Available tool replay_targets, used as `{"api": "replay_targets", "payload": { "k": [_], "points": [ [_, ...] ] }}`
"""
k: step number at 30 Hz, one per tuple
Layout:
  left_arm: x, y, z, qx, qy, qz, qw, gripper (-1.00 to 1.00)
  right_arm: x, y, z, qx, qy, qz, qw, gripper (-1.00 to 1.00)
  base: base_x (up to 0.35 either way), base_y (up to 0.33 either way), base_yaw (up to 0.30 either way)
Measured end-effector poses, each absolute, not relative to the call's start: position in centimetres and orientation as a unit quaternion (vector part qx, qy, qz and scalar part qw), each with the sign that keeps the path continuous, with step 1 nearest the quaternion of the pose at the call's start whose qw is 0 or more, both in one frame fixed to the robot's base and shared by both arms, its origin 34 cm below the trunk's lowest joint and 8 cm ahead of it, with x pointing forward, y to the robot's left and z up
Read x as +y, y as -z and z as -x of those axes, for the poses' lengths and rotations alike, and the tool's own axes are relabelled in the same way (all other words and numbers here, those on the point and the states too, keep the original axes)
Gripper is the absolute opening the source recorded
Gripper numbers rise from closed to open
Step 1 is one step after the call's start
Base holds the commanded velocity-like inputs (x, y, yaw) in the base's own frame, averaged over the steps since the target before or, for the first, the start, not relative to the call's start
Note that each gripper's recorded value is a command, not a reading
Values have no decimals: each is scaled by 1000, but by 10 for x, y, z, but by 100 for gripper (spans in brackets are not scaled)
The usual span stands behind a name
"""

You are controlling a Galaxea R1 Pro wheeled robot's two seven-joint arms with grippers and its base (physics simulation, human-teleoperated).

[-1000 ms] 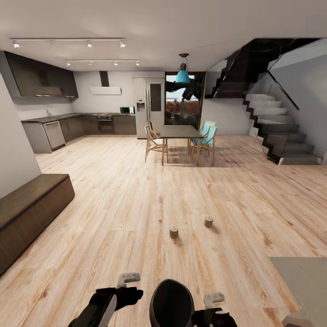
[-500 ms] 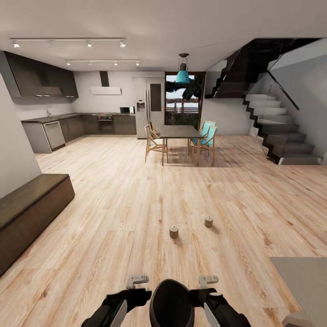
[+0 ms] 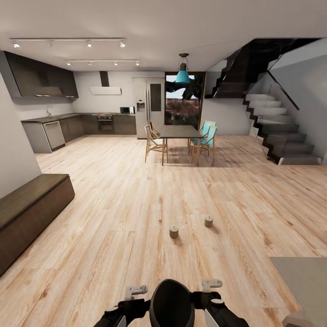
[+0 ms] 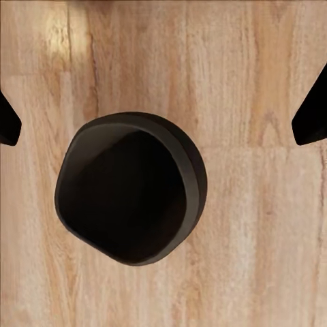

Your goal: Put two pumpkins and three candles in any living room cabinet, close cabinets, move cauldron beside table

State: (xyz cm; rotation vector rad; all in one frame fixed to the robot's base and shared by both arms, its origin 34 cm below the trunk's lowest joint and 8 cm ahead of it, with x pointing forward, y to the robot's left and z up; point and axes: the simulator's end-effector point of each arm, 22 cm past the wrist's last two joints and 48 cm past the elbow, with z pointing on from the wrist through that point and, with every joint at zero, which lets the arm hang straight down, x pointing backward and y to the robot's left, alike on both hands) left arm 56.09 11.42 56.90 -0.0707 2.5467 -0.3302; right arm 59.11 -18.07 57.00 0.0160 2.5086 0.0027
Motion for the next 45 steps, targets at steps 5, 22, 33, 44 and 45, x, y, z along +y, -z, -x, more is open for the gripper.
{"api": "replay_targets", "payload": {
  "k": [5, 22, 33, 44, 45],
  "points": [
    [120, -581, -579, 935, 121, 35, 331, 100, -182, -571, -593, 949, 0, -7, 315, 100, 0, 0, 0],
    [123, -569, -583, 930, 124, 50, 343, 100, -181, -560, -597, 946, -3, -6, 324, 100, 0, 0, 0],
    [123, -540, -570, 935, 122, 49, 330, 100, -181, -544, -601, 942, -3, -3, 335, 100, 0, 0, 0],
    [122, -519, -568, 935, 123, 49, 329, 100, -181, -525, -600, 941, -4, -4, 338, 100, 0, 0, 0],
    [122, -517, -567, 935, 123, 49, 329, 100, -181, -524, -600, 941, -4, -4, 340, 100, 0, 0, 0]
  ]
}}
